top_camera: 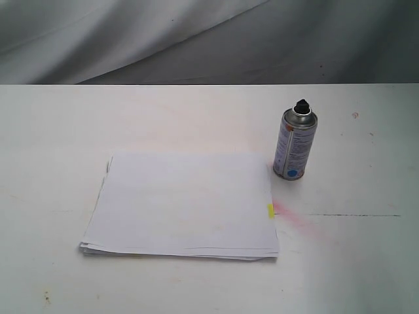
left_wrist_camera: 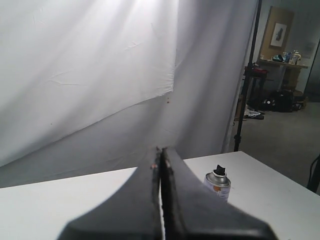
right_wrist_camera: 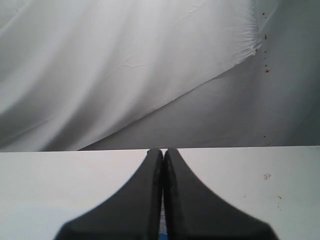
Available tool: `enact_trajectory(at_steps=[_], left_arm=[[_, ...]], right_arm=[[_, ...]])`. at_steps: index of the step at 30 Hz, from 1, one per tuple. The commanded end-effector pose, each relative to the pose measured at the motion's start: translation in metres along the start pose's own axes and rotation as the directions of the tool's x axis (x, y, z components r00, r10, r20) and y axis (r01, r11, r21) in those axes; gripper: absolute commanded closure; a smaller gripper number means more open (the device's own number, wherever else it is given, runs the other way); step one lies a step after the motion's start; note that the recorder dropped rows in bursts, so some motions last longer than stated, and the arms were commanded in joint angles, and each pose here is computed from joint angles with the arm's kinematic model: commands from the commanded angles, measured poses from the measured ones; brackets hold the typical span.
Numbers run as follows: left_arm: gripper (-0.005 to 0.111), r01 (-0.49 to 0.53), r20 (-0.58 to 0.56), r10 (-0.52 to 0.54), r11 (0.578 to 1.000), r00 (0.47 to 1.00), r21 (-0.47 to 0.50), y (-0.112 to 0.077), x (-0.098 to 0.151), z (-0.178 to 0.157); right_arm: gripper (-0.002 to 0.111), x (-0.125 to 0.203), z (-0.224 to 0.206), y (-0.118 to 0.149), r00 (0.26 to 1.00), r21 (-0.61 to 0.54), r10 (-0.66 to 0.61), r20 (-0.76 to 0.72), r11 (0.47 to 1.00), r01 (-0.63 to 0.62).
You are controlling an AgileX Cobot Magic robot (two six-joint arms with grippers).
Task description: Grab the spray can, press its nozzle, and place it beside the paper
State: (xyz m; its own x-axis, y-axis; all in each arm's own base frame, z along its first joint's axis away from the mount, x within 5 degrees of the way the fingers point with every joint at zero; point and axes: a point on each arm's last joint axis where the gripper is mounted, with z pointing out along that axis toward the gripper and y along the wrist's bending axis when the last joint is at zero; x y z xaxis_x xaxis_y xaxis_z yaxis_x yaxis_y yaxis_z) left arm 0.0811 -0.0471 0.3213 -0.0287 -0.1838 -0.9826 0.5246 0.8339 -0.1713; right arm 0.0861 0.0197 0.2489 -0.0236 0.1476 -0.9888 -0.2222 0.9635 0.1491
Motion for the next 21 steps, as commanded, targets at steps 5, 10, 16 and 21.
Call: enact_trajectory(at_steps=[5, 10, 16, 21], left_arm=[[0.107, 0.011, -0.018, -0.010, 0.997, 1.000, 0.075, -0.007, 0.003, 0.000], [0.107, -0.035, -0.048, 0.038, 0.997, 0.998, 0.075, -0.006, 0.006, 0.000], [0.107, -0.031, -0.048, 0.035, 0.997, 0.998, 0.075, -0.006, 0.006, 0.000], [0.107, -0.031, -0.048, 0.035, 0.997, 0.998, 0.075, -0.006, 0.006, 0.000]], right_arm=[[0.108, -0.004, -0.006, -0.006, 0.998, 0.071, -0.008, 0.062, 0.997, 0.004], [0.108, -0.013, -0.018, -0.019, 0.986, 0.263, -0.044, 0.161, 0.965, 0.001], [0.108, 0.005, -0.027, -0.031, 0.982, 0.412, -0.069, 0.177, 0.911, -0.010], [0.108, 0.027, -0.027, -0.035, 0.990, 0.420, -0.049, 0.130, 0.908, -0.010]])
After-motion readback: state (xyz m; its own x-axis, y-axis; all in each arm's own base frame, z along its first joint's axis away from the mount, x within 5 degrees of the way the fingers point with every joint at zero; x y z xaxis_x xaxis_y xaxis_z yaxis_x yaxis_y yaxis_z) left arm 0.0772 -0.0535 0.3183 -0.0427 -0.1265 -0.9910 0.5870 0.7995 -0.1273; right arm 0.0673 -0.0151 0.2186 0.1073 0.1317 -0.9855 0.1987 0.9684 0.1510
